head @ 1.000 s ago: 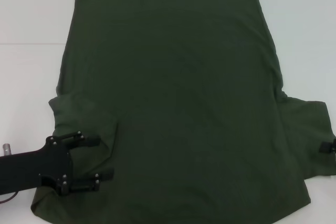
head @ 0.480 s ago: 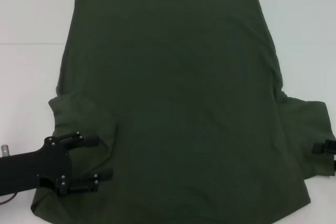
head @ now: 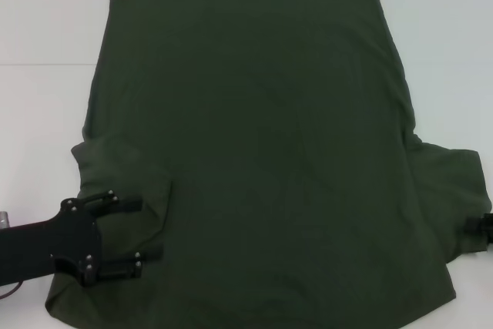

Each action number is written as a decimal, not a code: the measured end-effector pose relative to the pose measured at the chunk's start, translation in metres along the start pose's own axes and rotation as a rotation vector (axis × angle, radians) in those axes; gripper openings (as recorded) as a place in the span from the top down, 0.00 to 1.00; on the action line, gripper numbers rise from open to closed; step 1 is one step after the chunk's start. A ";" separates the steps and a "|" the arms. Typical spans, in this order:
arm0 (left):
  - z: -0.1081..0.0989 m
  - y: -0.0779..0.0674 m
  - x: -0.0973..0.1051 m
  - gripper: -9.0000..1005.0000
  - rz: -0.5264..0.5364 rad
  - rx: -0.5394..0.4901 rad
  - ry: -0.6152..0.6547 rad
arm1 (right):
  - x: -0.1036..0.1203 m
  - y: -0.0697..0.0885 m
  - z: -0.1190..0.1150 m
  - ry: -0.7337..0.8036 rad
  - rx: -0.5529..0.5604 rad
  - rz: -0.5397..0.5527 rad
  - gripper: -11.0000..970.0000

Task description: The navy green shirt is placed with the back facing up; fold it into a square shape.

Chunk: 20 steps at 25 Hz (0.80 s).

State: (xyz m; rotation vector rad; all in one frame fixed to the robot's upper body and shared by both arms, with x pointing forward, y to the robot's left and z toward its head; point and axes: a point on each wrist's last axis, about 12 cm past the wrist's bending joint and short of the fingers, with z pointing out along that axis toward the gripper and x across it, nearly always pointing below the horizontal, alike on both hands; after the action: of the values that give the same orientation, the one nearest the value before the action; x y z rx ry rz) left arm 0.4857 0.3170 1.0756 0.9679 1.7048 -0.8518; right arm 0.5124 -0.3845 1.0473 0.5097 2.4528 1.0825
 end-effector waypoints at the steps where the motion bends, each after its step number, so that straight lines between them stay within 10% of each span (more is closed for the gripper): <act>1: 0.000 0.000 0.000 0.17 0.000 -0.002 -0.002 | 0.000 0.000 0.000 0.000 0.000 0.000 0.44; 11: -0.001 0.000 -0.001 0.17 0.000 -0.007 -0.013 | -0.001 0.000 -0.001 -0.002 0.002 0.010 0.89; 20: -0.003 0.002 -0.001 0.17 -0.005 -0.025 -0.027 | -0.005 -0.004 -0.013 -0.038 0.013 0.001 0.97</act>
State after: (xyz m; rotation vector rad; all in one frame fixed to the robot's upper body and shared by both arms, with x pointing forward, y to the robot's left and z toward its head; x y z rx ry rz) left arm 0.4862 0.3201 1.0773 0.9314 1.6916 -0.8417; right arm 0.5097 -0.3977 1.0531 0.5314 2.4284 1.0480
